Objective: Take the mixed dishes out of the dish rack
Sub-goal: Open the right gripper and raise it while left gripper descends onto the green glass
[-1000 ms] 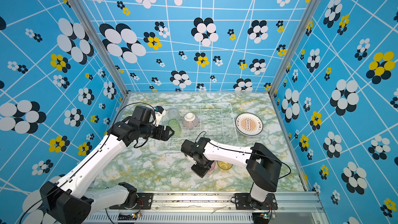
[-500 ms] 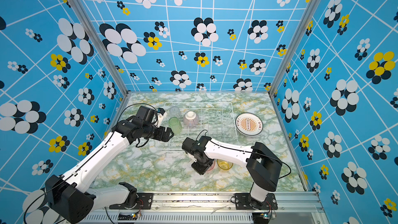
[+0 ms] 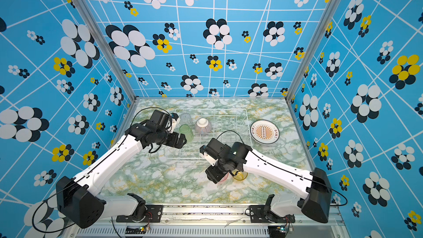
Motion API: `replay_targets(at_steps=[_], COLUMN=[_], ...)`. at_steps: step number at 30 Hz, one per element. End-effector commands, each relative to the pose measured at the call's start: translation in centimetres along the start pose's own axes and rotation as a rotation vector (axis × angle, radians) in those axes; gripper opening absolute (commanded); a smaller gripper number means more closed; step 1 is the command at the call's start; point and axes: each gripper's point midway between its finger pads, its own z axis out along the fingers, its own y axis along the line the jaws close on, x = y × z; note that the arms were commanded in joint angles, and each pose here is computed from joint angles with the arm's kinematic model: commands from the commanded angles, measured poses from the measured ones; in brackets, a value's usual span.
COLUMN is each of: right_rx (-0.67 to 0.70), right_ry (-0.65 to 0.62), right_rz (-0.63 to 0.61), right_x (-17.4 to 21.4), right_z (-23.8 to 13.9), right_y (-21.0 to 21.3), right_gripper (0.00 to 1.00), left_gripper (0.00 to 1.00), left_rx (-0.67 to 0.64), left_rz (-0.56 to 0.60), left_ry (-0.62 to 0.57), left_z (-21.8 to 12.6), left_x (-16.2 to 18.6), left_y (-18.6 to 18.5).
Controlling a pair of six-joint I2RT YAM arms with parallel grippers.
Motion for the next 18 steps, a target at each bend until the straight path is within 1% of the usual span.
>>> replay_targets(at_steps=[1, 5, 9, 15, 18], right_rx=[-0.009, 0.04, 0.06, 0.083, 0.093], right_ry=[-0.114, -0.183, -0.227, -0.262, -0.273], right_rz=[0.011, 0.038, 0.064, 0.078, 0.087], right_x=[-1.5, -2.1, -2.4, -2.5, -2.4], right_z=[-2.8, -4.2, -4.7, -5.1, -5.2], right_y=[0.1, -1.4, -2.5, -3.5, -4.0], right_gripper=[0.69, 0.71, 0.72, 0.74, 0.75], left_gripper=[0.99, 0.99, 0.99, 1.0, 1.0], left_rx=[-0.06, -0.125, -0.162, -0.184, -0.194], left_rz=[0.027, 0.023, 0.024, 0.023, 0.021], left_ry=[-0.007, 0.042, 0.122, 0.199, 0.218], left_z=[0.5, 2.3, 4.7, 7.7, 8.5], left_x=[-1.6, -3.0, -3.6, -4.1, -4.3], left_y=[0.7, 1.7, 2.5, 3.2, 3.5])
